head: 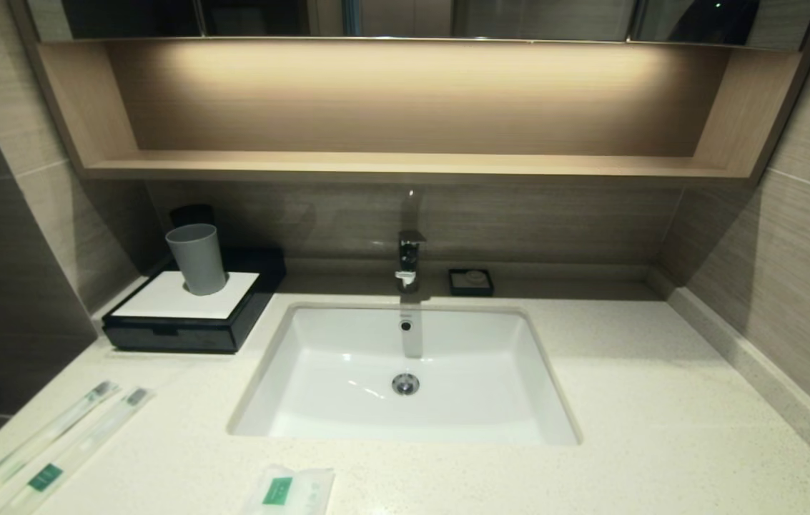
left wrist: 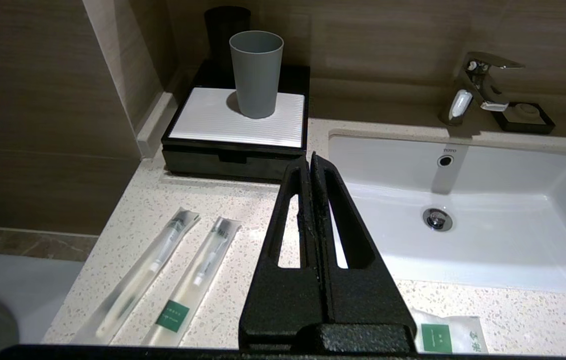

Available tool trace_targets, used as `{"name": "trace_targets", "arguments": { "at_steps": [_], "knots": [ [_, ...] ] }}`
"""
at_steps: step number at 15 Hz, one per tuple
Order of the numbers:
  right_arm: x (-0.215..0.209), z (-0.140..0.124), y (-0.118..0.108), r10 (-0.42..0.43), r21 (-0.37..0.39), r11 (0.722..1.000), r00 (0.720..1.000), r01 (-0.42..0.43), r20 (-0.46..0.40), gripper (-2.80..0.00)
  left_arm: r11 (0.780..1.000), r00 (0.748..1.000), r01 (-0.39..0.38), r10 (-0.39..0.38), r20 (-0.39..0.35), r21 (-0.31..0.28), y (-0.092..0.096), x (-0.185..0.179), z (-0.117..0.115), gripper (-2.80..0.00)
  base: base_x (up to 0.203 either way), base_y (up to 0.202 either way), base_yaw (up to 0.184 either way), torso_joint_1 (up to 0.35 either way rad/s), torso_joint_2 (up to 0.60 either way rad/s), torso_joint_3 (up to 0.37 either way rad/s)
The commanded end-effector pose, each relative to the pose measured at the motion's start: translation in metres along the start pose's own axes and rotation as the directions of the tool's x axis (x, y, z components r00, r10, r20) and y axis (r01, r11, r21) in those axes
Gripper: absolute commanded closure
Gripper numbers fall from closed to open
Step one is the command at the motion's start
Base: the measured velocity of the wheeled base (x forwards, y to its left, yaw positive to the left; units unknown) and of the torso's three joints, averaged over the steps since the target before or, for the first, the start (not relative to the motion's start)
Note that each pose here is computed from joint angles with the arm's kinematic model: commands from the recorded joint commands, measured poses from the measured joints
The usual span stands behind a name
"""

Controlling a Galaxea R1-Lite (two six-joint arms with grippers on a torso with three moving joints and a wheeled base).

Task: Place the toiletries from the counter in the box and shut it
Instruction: Pick up the cup

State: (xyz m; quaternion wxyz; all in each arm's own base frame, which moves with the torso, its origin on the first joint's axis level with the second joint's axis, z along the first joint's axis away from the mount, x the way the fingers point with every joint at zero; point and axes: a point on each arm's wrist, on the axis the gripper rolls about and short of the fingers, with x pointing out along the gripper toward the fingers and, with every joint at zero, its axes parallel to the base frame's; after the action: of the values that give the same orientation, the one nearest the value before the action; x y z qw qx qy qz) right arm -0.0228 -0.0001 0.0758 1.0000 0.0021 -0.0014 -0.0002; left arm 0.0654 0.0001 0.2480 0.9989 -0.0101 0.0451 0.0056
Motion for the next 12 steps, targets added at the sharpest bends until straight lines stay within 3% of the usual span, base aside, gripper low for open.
{"name": "trace_targets", "arguments": {
  "at_steps": [1, 6, 12],
  "knots": [
    [0.0, 0.0, 0.0, 0.0, 0.0, 1.0, 1.0, 0.0, -0.001, 0.0, 1.0, 0.998, -0.003, 0.003, -0.062, 0.001, 0.0, 0.025, -0.001, 0.0, 0.0, 0.0, 0.0, 0.0, 0.0, 0.0],
    [0.0, 0.0, 0.0, 0.0, 0.0, 1.0, 1.0, 0.0, 0.0, 0.0, 1.0, 0.995, -0.009, 0.01, -0.1, 0.007, 0.0, 0.051, -0.005, 0.0, 0.0, 0.0, 0.0, 0.0, 0.0, 0.0],
    [0.0, 0.0, 0.0, 0.0, 0.0, 1.0, 1.0, 0.0, -0.001, 0.0, 1.0, 0.995, -0.029, 0.03, -0.096, 0.01, 0.001, 0.085, -0.005, 0.0, 0.0, 0.0, 0.0, 0.0, 0.0, 0.0]
  ]
}}
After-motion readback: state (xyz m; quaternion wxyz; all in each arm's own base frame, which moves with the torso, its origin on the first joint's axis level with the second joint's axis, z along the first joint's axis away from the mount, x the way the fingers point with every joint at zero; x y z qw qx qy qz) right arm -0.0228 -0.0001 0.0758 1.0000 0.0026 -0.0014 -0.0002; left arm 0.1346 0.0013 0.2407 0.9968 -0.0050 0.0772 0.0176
